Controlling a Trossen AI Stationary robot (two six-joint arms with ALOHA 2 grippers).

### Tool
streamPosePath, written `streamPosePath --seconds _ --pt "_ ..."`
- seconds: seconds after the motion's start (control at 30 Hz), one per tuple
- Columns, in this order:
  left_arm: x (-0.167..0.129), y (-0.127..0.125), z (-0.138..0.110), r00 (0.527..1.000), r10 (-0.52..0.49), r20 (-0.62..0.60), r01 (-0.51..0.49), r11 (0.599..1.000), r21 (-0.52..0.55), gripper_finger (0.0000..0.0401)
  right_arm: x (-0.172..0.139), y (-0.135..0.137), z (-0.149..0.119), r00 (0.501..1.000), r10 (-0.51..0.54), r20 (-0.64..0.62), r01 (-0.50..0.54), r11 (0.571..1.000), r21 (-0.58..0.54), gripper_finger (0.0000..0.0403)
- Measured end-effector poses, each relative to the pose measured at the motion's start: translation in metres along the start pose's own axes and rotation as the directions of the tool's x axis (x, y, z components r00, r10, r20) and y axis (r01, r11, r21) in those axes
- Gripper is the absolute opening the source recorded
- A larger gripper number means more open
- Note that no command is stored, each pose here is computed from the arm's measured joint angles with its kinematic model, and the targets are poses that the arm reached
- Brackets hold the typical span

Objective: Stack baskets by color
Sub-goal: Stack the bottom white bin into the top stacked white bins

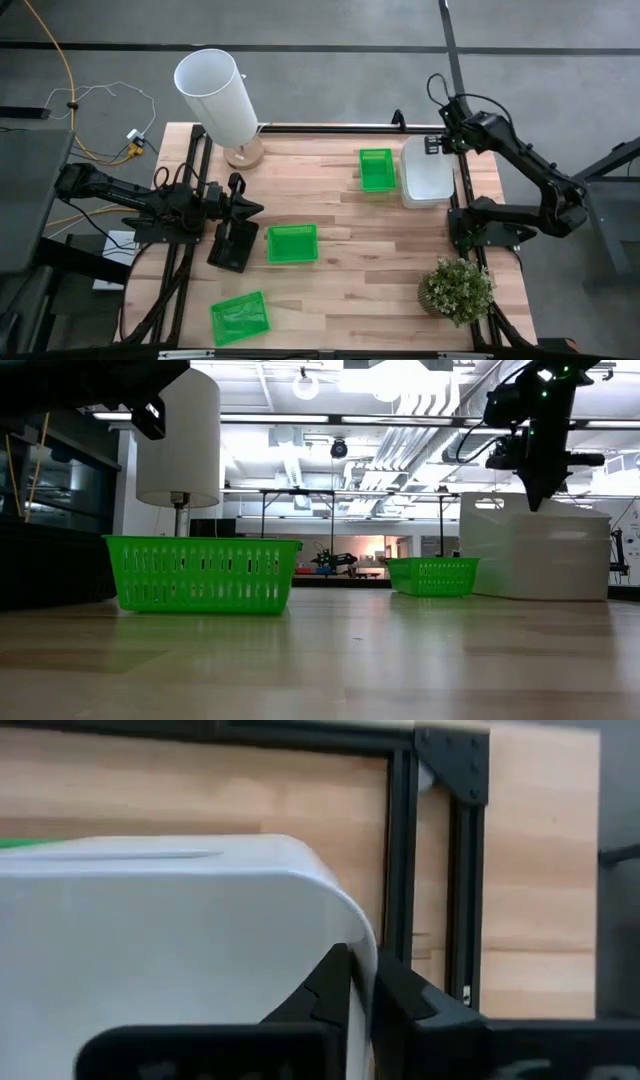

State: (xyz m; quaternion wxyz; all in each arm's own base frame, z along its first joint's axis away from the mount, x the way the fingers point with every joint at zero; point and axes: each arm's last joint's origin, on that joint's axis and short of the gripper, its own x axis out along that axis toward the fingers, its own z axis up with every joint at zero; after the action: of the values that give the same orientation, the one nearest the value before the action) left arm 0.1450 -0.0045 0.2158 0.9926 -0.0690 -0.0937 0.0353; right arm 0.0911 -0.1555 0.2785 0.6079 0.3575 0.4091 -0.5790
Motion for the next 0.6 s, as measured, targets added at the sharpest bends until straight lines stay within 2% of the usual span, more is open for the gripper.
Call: streamPosePath --seconds 0.23,0.33,0.47,0.6 --pt "0.0 0.0 0.0 1.0 -0.001 -0.002 0.001 1.0 0.0 0.0 -0.031 0.004 0.003 0.99 0.042 0.137 -0.039 0.999 -0.025 0.012" --pt "0.0 0.0 0.0 1.0 -0.001 -0.004 0.001 1.0 0.0 0.0 -0.038 0.005 0.002 0.986 0.086 0.142 -0.079 0.996 -0.05 0.0165" --pt "0.0 0.0 -0.001 1.0 0.0 -0.007 0.0 1.0 -0.006 0.0 -0.056 0.007 -0.001 0.959 0.249 0.135 -0.235 0.966 -0.108 0.0204" --pt "0.0 0.0 -0.001 1.0 0.0 -0.007 0.0 1.0 -0.006 0.0 -0.077 0.01 -0.01 0.909 0.392 0.139 -0.372 0.916 -0.15 0.0217"
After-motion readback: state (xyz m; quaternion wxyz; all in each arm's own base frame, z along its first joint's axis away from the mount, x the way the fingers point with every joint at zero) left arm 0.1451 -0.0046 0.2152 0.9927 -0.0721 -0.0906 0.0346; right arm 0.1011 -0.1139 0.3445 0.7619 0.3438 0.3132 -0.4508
